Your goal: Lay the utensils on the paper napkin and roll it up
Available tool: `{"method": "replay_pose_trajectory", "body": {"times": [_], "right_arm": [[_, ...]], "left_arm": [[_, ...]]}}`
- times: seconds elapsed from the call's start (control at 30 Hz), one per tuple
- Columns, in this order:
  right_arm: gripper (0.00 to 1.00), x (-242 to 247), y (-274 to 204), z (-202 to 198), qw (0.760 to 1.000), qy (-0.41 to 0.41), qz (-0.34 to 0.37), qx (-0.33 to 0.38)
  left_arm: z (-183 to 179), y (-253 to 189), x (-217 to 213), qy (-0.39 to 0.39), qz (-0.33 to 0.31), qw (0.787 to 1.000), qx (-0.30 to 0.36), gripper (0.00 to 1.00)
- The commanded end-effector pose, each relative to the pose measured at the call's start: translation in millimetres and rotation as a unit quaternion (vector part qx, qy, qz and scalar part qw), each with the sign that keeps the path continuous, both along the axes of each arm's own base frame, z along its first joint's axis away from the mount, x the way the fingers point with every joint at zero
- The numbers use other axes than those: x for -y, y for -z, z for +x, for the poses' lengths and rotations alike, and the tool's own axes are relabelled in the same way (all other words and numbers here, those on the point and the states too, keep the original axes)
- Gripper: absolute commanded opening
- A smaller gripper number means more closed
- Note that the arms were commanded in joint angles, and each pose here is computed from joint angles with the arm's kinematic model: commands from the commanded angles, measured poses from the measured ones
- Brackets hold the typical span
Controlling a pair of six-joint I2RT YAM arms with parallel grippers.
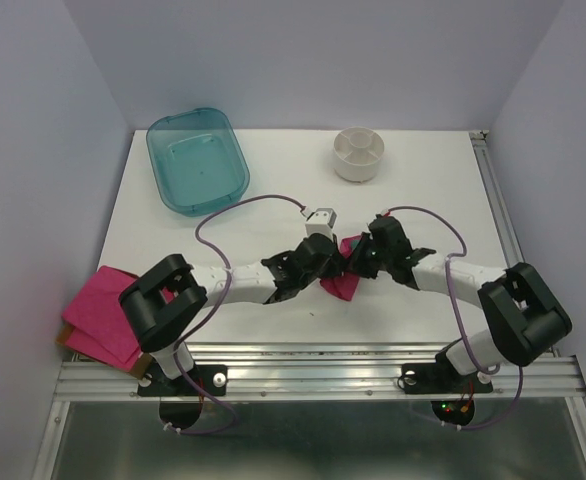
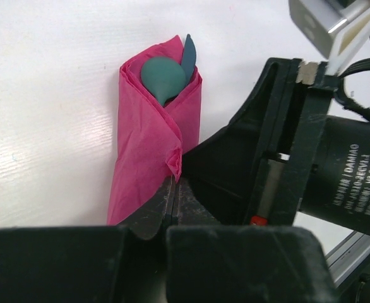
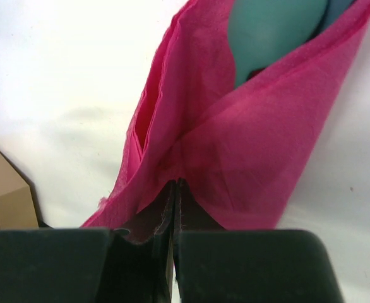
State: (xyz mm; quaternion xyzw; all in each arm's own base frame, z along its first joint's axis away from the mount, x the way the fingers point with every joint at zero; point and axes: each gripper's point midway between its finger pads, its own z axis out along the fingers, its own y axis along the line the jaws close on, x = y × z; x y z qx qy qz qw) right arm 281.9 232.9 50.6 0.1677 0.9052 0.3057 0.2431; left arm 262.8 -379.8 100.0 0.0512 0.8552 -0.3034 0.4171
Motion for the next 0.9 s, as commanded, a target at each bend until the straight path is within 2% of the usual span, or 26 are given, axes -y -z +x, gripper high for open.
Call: {"method": "replay_pose_trajectory", "body": {"times": [0.0,0.07,0.3,0.37,0.4,0.47,0.67,0.87], "right_arm": [[0.01,19,-4,-3,0.999,0.027,-0.021,0.001],[0.02,26,-6,-1,0.999,0.037,-0.030,0.000],[0.19,52,-9,-2,0.996,0.073,-0.045,-0.009],[0.20,57,-10,0,0.996,0.080,-0.043,-0.011],[0.29,55,-14,2,0.996,0.075,-0.038,-0.001],[0.35,53,-19,4,0.997,0.069,-0.029,0.002],[0.37,47,-28,8,0.997,0.070,-0.004,0.005],[0.46,35,-35,11,0.998,0.060,0.034,0.005]], "left_arm": [[5,-16,12,-0.001,-0.009,1.000,0.025,0.00],[4,-13,13,-0.001,-0.005,1.000,0.025,0.00],[3,-6,14,-0.006,0.009,0.999,0.031,0.00],[2,-6,15,-0.004,0.014,0.999,0.034,0.00],[1,-5,15,-0.005,0.016,0.999,0.036,0.00],[0,-3,15,-0.007,0.021,0.999,0.040,0.00],[-2,1,17,-0.007,0.029,0.999,0.043,0.00],[-6,4,21,-0.008,0.043,0.998,0.054,0.00]]}}
